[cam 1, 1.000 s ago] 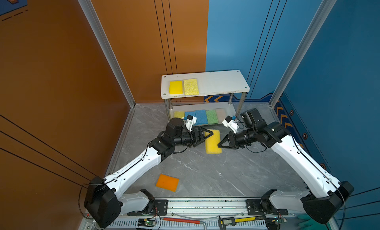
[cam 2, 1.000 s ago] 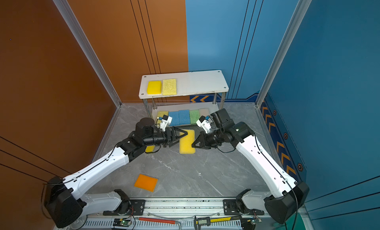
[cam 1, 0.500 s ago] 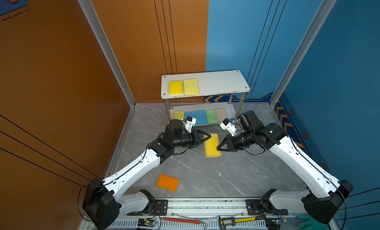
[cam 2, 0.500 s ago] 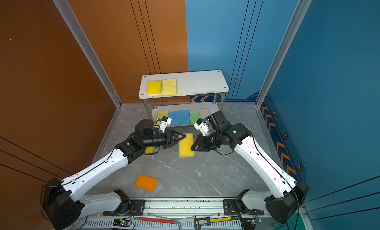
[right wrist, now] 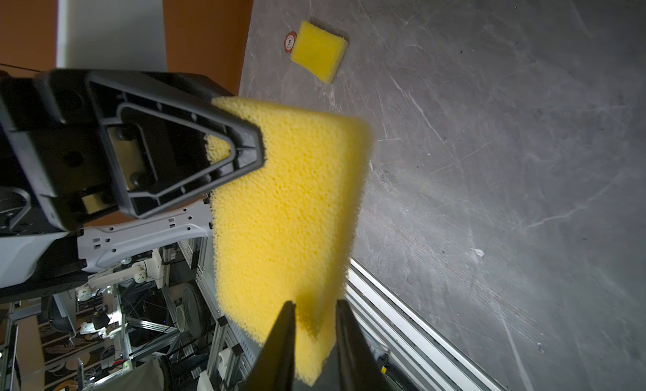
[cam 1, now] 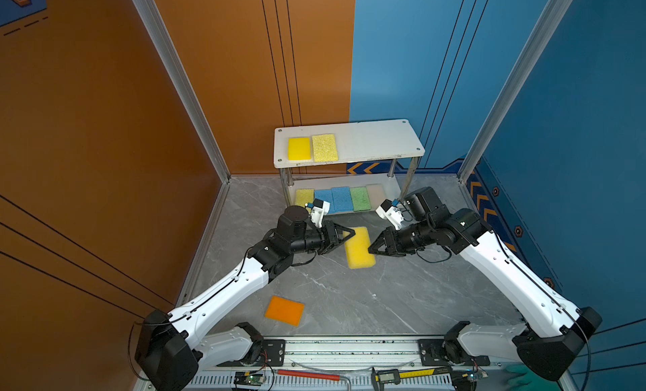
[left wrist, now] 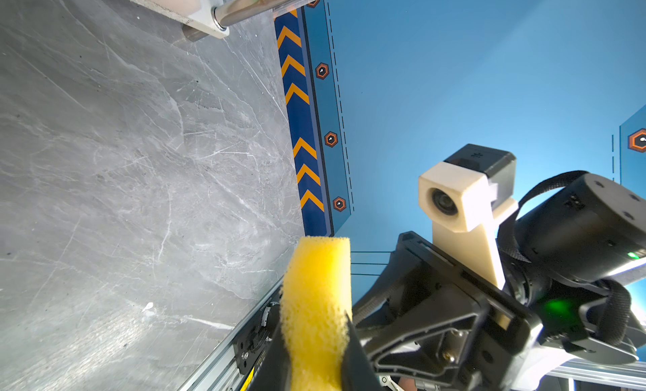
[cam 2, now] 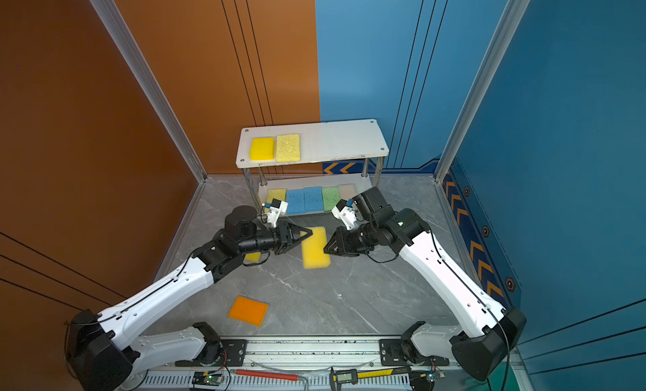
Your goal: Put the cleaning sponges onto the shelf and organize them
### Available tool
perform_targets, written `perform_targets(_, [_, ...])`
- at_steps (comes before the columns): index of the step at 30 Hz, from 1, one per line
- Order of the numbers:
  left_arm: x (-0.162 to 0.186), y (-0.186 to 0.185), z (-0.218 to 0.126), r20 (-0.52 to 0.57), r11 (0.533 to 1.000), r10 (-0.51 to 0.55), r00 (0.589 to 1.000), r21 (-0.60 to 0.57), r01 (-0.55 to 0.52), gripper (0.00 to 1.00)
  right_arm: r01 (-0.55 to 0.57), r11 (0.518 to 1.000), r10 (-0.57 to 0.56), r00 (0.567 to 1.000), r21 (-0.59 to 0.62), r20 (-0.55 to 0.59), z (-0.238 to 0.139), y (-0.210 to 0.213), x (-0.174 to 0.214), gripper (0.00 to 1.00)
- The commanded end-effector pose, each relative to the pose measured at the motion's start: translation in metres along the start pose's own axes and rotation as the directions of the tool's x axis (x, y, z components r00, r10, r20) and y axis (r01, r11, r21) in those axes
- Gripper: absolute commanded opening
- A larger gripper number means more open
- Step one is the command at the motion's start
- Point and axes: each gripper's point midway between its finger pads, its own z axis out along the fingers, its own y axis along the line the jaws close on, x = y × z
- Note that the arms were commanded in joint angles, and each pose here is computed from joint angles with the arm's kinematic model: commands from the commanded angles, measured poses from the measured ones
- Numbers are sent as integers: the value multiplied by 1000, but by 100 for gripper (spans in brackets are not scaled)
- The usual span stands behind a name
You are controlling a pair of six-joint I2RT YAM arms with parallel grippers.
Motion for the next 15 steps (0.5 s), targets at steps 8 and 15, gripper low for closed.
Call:
perform_targets(8, [-35,-27,-22,191,990,-71,979,130,47,18,-76,994,95,958,-81,270,-67,4,-43,84])
perform_targets(15, [-55,-48,-40,247,971,-129,961,227,72,18,-122,929,243,914,-350,326,-86,16,-66,94])
